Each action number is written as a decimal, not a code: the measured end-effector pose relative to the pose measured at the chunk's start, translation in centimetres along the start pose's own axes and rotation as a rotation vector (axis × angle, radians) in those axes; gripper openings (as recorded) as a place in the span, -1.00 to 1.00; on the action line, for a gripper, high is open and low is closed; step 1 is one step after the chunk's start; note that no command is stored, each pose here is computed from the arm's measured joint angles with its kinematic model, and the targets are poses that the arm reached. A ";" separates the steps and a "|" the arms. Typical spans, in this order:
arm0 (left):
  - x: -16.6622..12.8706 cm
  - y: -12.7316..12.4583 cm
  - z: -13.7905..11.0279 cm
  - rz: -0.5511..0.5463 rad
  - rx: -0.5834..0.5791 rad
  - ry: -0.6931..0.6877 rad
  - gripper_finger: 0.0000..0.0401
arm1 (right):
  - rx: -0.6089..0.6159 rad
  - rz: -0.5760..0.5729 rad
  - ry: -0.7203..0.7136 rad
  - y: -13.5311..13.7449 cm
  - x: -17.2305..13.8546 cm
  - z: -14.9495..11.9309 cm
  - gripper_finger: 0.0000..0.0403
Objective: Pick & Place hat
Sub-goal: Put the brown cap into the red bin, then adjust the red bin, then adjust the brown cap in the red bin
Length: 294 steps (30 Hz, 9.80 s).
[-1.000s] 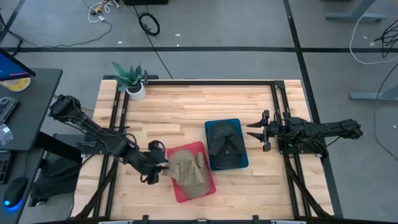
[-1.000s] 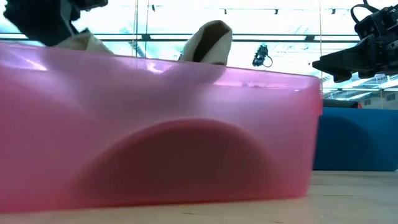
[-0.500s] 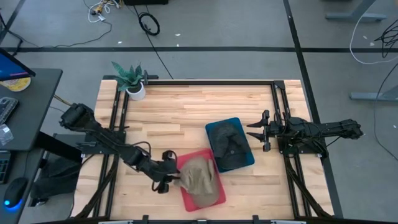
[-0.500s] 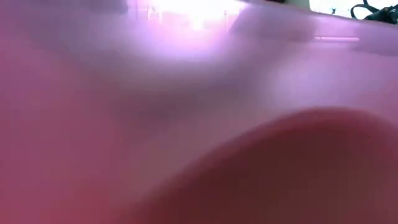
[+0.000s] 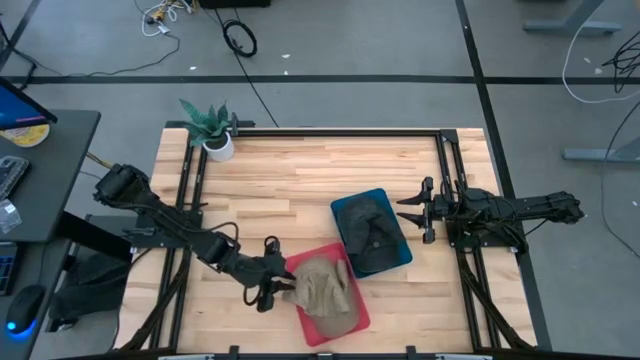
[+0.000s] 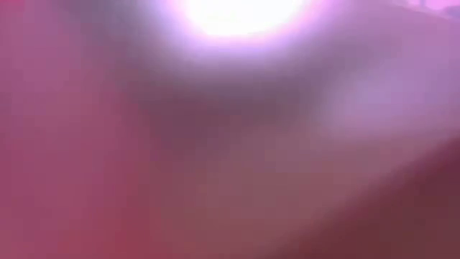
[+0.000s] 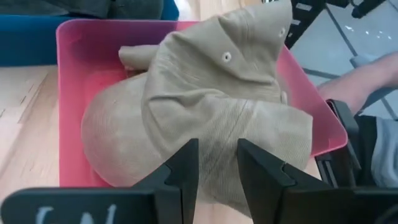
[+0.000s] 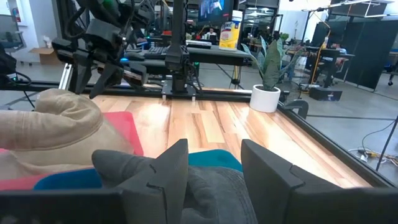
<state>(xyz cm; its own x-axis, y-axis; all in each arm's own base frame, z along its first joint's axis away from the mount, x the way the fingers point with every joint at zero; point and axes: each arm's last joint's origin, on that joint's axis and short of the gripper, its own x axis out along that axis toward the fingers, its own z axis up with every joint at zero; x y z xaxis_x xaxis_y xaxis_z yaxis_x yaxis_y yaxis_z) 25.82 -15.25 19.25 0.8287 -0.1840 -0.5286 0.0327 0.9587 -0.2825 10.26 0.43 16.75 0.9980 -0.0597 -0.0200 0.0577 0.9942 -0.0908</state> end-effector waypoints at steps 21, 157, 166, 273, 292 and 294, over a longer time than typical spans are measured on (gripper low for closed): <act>0.5 0.3 -1.2 -0.117 -0.011 0.194 -0.44 | 0.000 -0.001 -0.001 0.0 0.0 0.0 -0.23; 0.8 -5.0 -0.8 0.388 1.185 0.505 -0.15 | 0.001 -0.001 -0.007 0.0 0.0 0.1 -0.23; 0.3 -6.1 -0.5 0.400 1.210 0.483 -0.39 | 0.001 -0.001 -0.007 0.0 0.0 0.1 -0.23; 2.0 -1.8 13.2 0.900 0.795 0.141 -0.89 | 0.001 -0.001 -0.007 0.0 0.0 0.1 -0.23; 1.5 -0.2 12.5 0.979 0.622 0.150 -0.89 | 0.001 -0.001 -0.007 0.0 0.0 0.1 -0.23; 1.5 -0.1 12.2 0.952 0.576 0.169 -0.89 | 0.001 -0.001 -0.007 0.0 0.0 0.1 -0.23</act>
<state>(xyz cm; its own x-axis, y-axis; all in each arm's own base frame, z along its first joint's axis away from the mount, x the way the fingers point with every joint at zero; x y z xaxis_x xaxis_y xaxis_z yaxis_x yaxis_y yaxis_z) 33.84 -12.98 28.27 0.5690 0.6911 -0.4457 -0.2837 0.6736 0.6824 10.26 0.43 16.82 0.9981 -0.0599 -0.0130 0.0585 0.9942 -0.0900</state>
